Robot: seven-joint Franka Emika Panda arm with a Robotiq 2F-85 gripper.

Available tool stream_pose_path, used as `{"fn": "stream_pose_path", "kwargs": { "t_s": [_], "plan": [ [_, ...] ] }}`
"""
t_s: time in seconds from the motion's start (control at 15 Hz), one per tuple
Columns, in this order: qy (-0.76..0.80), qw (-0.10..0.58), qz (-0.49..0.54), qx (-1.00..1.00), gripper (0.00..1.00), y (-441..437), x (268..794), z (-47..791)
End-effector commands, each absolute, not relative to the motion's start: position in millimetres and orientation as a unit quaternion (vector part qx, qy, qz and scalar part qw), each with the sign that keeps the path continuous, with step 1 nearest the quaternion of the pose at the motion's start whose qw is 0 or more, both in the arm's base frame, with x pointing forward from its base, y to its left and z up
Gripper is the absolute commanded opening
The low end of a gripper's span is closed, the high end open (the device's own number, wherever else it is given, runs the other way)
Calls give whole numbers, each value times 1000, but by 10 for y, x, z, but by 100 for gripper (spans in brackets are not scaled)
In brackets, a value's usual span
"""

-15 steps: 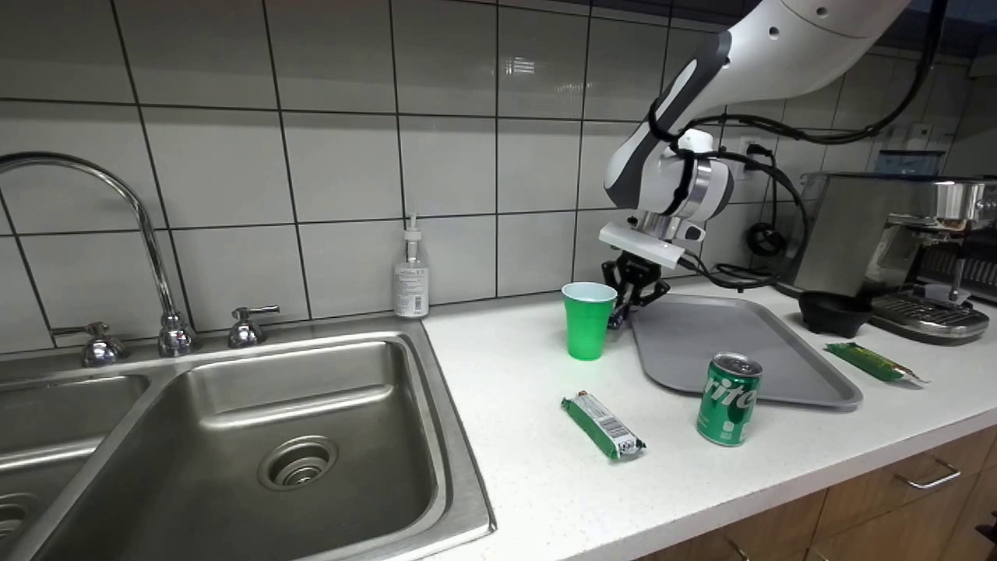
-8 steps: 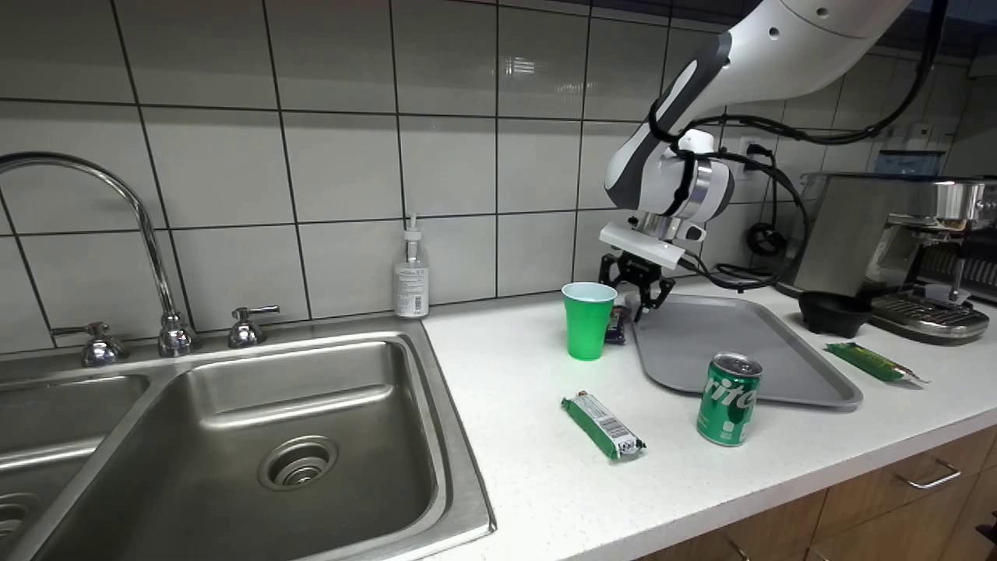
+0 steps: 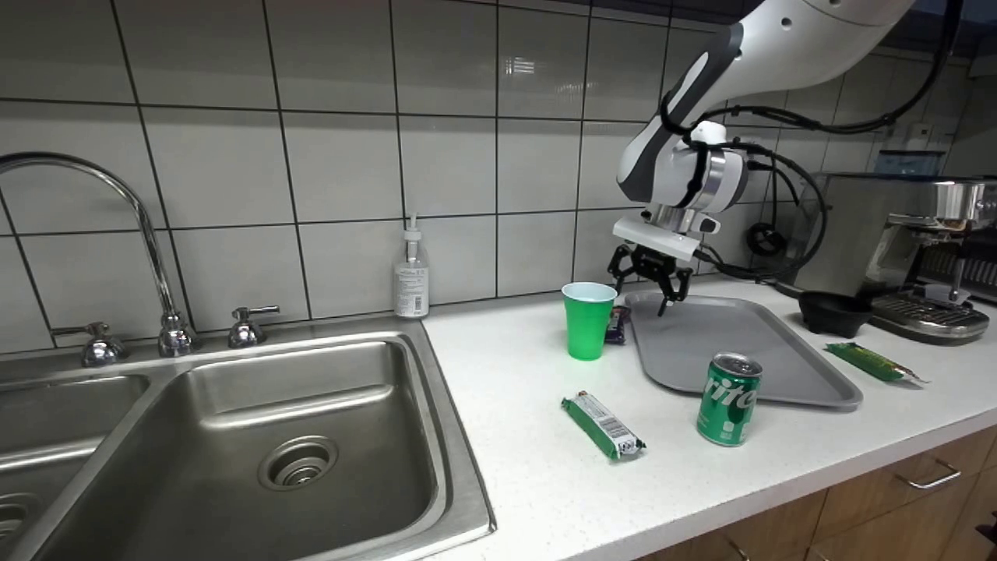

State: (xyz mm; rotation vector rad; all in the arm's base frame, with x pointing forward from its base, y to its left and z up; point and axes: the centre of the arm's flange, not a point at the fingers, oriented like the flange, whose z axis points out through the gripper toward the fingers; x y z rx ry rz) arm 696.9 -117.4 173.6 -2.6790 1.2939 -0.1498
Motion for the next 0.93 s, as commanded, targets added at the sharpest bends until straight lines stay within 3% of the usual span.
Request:
{"fn": "stream_pose_path", "kwargs": {
  "t_s": [0.0, 0.87],
  "plan": [
    [415, 69, -22, -907, 100, -1255, 6746, 2033],
    [348, 121, -18, -930, 100, -1304, 6201, 2451]
  ]
}}
